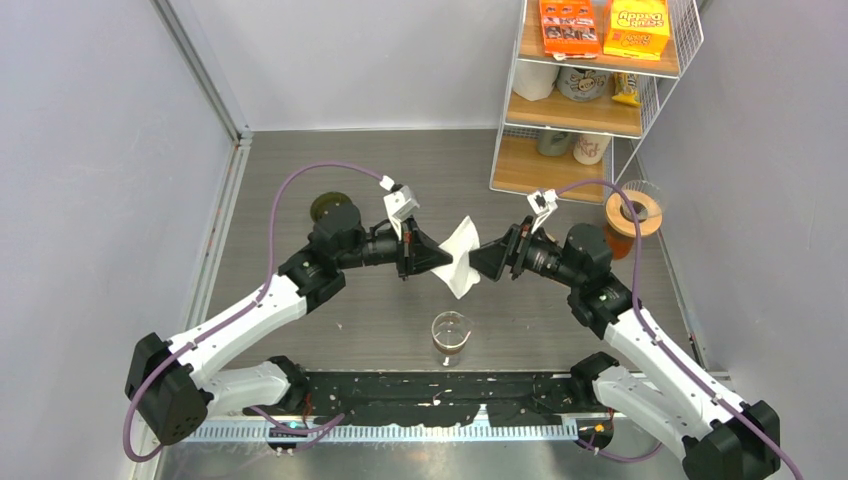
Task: Place the coffee filter in the dripper
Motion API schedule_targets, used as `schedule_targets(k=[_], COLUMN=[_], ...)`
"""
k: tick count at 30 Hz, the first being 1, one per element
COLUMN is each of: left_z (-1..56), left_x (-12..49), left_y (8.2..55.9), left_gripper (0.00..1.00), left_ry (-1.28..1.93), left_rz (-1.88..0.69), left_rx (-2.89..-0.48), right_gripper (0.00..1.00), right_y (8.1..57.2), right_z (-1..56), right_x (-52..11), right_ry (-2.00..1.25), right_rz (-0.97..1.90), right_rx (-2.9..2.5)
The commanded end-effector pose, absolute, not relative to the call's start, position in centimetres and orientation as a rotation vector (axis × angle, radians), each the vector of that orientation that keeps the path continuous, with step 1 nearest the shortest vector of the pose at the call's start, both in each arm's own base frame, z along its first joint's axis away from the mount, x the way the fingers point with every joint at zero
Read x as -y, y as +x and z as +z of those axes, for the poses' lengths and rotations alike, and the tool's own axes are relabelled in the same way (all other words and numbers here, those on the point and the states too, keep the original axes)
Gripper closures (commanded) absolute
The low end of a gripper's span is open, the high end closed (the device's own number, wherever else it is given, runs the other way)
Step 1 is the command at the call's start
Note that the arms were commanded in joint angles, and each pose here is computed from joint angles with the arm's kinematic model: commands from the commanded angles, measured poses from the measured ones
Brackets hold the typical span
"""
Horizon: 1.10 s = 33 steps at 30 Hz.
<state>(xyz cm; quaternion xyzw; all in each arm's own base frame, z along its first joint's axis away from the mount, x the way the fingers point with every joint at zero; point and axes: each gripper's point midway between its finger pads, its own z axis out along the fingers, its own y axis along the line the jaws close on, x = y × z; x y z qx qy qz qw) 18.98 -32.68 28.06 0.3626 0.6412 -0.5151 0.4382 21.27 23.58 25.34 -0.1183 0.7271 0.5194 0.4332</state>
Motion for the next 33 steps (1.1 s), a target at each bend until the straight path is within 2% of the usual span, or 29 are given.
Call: schedule_targets(k=[1,7,18,27,33], left_z=[30.9,31.6,31.6,31.6,31.7], left_x=[32.9,33.3,33.6,33.7,33.8], left_y=[18.8,18.4,17.1,16.9,16.6], left_gripper=[1.0,1.0,1.0,1.0,1.0], left_ry=[0.898,0.915,0.982,0.995,1.008], left_rz=[-1.317,-1.358,-1.432,-1.452,-1.464], left_rx=[-1.472,-1.444,-1.421,-1.419,-1.409], right_gripper=[0.2,0.25,0.29,0.5,0.68], right_y=[20.9,19.8,17.8,18.1,17.8], right_z=[26.0,27.0,30.4,30.2,30.1], right_x=[-23.4,-24.1,-24.1,-24.2,-24.2], right_ry=[-0.288,-0.326,-0.463,-0.443,-0.451], right_rz=[1.314,1.419,1.462,1.467,1.474], right_rx=[-1.758,-1.678,-1.484,-1.515,-1.518])
